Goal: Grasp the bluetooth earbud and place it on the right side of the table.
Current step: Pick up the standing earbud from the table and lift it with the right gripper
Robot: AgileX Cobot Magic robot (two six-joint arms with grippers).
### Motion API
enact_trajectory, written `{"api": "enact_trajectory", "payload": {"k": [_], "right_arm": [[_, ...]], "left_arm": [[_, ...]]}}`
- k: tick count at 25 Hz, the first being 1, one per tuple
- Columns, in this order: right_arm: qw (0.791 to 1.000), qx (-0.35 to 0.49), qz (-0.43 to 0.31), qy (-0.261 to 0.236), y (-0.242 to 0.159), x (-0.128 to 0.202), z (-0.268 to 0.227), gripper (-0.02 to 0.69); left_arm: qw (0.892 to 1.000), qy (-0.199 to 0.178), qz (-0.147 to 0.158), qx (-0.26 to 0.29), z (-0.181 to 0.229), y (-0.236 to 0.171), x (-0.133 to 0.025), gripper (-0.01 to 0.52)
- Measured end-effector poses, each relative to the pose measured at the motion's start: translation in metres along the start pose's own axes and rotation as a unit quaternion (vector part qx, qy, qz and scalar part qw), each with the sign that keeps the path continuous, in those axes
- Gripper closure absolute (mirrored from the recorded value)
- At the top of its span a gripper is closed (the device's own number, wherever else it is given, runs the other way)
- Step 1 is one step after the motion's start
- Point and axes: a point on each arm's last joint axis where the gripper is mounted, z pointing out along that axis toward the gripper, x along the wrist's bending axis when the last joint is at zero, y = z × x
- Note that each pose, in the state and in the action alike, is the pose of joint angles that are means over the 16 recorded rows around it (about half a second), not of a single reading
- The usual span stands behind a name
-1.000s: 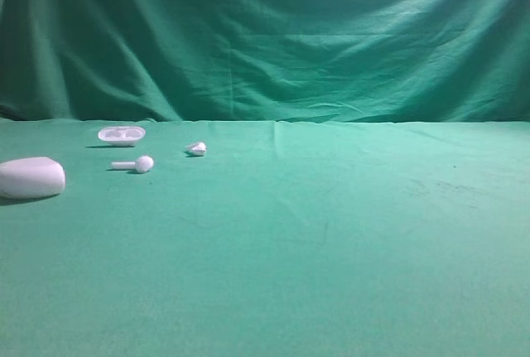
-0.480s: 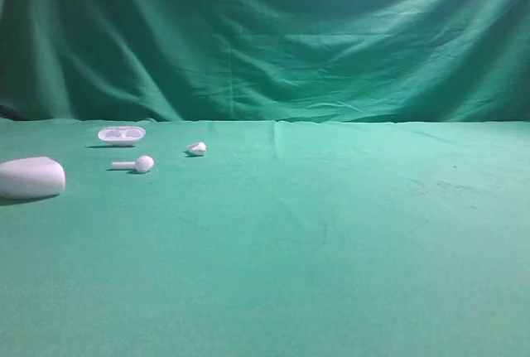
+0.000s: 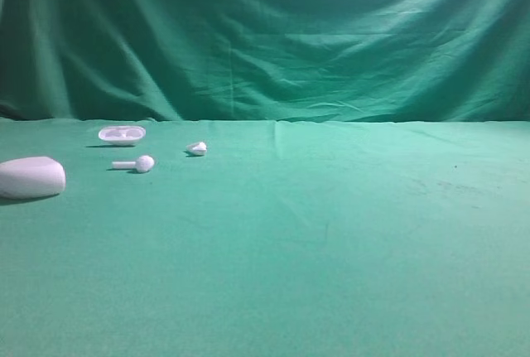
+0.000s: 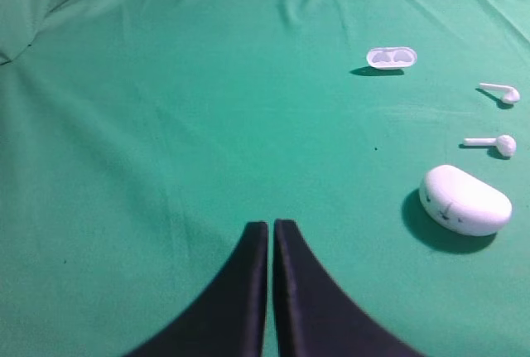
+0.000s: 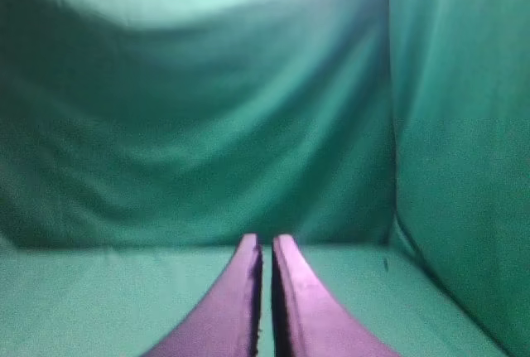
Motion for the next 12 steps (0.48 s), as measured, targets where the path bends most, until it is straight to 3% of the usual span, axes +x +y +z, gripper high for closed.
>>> {"api": "enact_trajectory", "payload": {"k": [5, 12], "right_arm": [[0.998, 0.006, 0.059, -0.002, 0.028, -0.002, 0.01, 0.665], [0.976, 0.18, 0.119, -0.022, 0.044, -0.004, 0.049, 0.665]], "left_arm": [[1.0, 0.0, 0.0, 0.0, 0.0, 0.0, 0.0, 0.514], [1.0, 0.0, 0.0, 0.0, 0.0, 0.0, 0.0, 0.514]]}}
